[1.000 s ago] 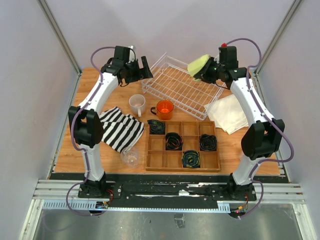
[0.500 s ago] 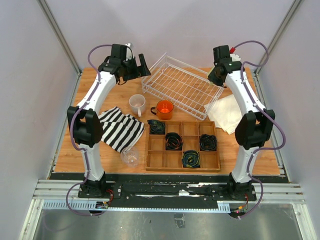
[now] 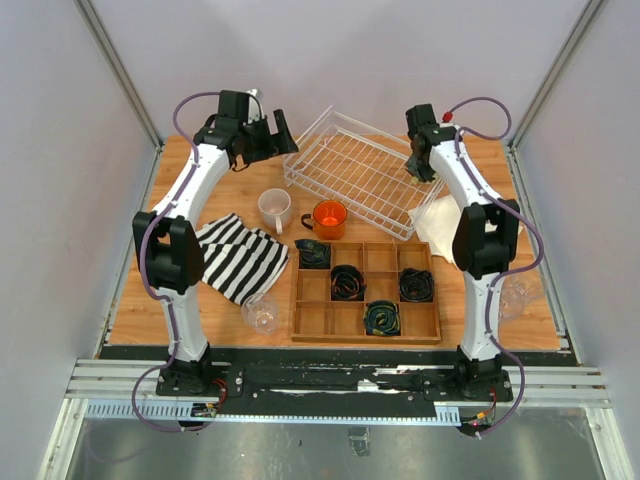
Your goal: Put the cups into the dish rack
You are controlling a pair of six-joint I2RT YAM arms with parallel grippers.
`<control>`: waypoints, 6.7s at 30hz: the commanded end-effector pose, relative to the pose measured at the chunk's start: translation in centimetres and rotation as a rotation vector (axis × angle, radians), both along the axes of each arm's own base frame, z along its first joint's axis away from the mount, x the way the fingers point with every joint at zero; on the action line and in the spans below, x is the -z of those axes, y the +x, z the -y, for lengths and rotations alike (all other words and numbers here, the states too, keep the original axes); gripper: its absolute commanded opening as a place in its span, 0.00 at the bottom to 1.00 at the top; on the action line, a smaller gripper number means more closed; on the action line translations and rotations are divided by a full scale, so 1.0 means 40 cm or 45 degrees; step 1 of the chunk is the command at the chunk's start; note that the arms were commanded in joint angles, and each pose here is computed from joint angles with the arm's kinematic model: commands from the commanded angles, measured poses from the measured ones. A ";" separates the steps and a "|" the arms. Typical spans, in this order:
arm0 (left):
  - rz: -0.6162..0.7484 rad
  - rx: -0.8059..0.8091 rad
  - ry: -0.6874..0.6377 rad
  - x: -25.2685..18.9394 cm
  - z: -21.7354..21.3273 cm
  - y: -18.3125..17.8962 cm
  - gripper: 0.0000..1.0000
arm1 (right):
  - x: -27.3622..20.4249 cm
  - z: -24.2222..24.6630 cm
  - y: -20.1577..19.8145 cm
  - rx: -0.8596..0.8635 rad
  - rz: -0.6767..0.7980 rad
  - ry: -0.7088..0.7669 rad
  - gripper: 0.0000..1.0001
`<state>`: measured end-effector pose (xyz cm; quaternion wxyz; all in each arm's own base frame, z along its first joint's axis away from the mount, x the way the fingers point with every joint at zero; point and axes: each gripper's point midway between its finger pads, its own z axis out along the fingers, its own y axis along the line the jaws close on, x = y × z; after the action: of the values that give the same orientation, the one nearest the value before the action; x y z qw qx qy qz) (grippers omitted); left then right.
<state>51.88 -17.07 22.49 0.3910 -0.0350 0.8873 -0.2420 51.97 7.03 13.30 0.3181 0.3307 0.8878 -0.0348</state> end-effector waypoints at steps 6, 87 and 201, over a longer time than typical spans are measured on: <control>0.024 0.010 -0.006 -0.003 -0.031 0.005 1.00 | -0.061 0.003 0.054 0.151 0.130 -0.050 0.01; -0.047 -0.043 0.000 0.052 -0.094 -0.102 1.00 | -0.082 -0.092 0.003 -0.056 0.140 -0.013 0.58; 0.044 0.226 -1.272 -0.350 0.094 -0.307 0.00 | -0.579 -0.832 -0.383 -1.127 0.698 2.001 0.64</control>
<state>42.67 -19.57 32.38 0.3005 -0.2173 0.6798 -0.6327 37.18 39.44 32.71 0.1670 0.0911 0.6410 0.7436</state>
